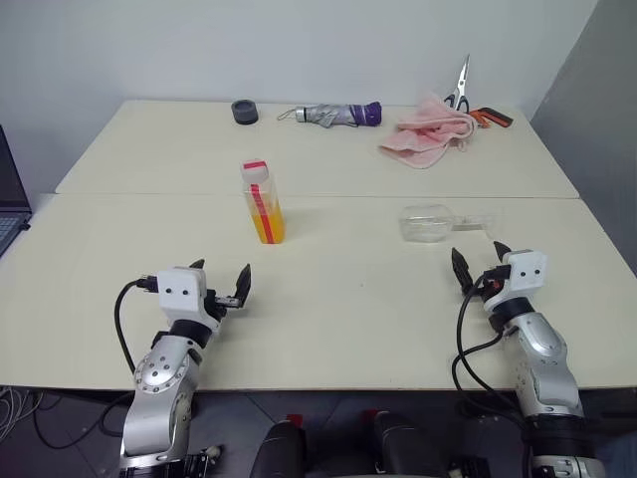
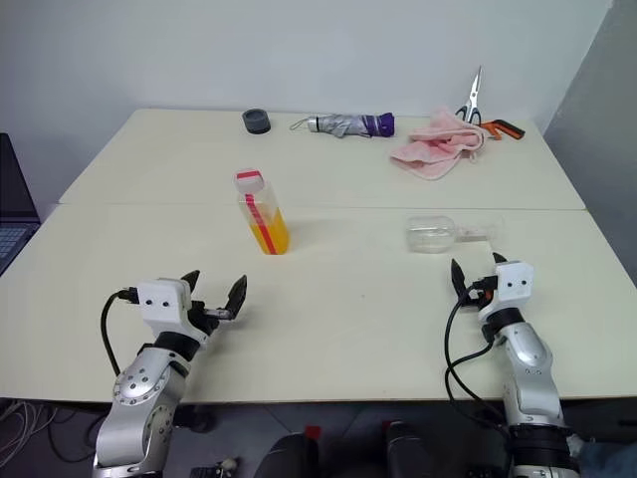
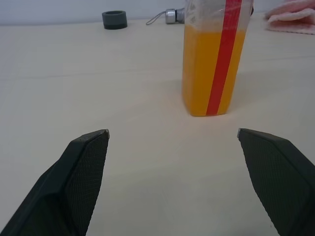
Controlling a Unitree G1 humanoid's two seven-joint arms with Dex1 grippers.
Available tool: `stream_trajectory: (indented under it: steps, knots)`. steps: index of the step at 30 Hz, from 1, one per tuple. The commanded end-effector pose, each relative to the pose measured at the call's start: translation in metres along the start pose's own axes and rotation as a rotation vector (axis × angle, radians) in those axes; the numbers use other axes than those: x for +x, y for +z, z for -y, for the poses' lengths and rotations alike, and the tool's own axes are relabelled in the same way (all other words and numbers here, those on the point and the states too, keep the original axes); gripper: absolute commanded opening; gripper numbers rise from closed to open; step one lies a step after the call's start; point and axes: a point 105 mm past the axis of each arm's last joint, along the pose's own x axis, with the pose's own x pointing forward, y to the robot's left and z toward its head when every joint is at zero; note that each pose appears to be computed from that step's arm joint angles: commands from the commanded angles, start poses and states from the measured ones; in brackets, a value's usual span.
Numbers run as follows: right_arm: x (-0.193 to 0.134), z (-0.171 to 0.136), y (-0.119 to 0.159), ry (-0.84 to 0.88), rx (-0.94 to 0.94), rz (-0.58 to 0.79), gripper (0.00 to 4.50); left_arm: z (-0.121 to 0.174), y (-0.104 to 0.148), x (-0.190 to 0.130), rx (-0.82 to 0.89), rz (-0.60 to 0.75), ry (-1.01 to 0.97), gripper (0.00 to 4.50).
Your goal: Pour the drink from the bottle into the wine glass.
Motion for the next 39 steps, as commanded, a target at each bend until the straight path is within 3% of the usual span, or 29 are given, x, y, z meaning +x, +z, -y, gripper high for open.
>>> stream_trajectory:
  steps: [1, 30, 35, 39]
  knots:
    - [0.001, 0.007, 0.012, -0.021, -0.015, 0.049, 4.50, 0.001, 0.020, 0.001, 0.034, 0.081, -0.010, 4.47]
    - [0.007, -0.007, 0.017, 0.076, -0.025, 0.058, 4.50, 0.003, 0.028, 0.001, -0.008, 0.126, -0.022, 4.47]
    - [0.002, -0.037, 0.024, 0.269, -0.024, 0.061, 4.50, 0.001, 0.033, 0.012, 0.045, 0.106, 0.028, 4.47]
    - [-0.008, -0.082, 0.043, 0.554, -0.003, 0.051, 4.50, 0.008, 0.040, 0.023, 0.041, 0.101, 0.035, 4.47]
